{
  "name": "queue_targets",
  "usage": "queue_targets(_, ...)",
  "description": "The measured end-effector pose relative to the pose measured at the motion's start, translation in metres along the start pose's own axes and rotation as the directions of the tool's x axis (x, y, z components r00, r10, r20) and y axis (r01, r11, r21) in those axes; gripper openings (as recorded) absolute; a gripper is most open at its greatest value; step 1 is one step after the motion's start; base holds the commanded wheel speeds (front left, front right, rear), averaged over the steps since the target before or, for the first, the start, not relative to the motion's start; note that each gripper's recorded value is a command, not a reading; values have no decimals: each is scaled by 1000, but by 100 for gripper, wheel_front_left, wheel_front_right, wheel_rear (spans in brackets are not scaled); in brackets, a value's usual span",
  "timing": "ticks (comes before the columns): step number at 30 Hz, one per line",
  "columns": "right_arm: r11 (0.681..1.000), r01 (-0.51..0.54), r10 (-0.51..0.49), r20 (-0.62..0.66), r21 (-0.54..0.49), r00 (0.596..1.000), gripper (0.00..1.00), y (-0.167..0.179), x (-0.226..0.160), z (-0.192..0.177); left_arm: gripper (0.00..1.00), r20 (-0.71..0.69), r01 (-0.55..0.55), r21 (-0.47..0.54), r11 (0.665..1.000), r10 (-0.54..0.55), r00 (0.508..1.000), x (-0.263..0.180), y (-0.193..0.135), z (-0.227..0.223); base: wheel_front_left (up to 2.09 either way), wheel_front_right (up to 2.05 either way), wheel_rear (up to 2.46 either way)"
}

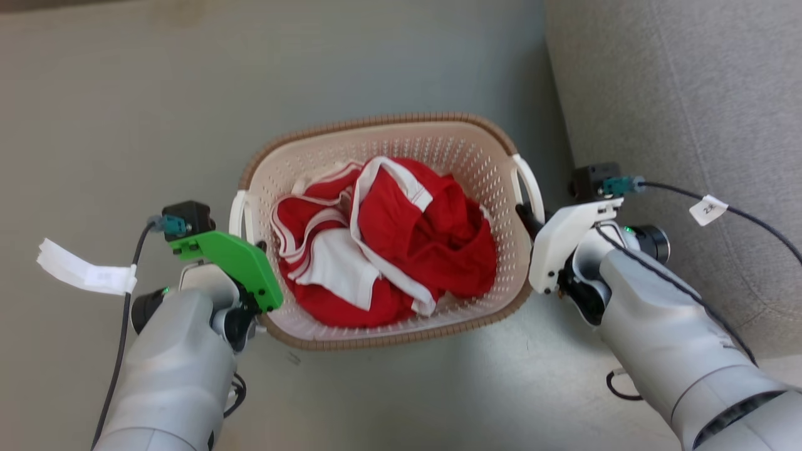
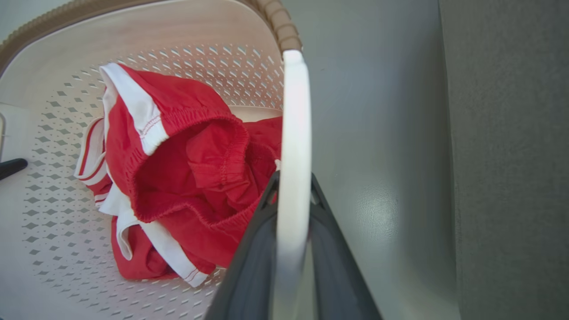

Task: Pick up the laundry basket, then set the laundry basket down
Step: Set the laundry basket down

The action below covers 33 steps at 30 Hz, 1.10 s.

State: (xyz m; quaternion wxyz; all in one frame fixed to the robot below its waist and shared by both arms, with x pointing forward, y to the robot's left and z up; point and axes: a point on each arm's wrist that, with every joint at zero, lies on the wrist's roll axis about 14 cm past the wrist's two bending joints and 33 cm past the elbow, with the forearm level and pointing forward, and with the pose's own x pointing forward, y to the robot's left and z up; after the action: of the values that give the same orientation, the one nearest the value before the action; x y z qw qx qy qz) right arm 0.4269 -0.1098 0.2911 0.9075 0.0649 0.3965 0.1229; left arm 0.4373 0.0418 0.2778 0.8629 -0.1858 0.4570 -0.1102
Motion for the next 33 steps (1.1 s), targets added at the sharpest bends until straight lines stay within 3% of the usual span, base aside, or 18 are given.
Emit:
queue_targets(21,999,8,-8,16,-34,1000,0,-28,86,-1,0,50,-22,-15,1000,23,999,82,28,14,0,0,0)
queue_targets(33,999,12,-13,-34,-31,999,0,-36,126,-32,0,40,-53,-4,999,54,998,116,55,-5,0,0,0)
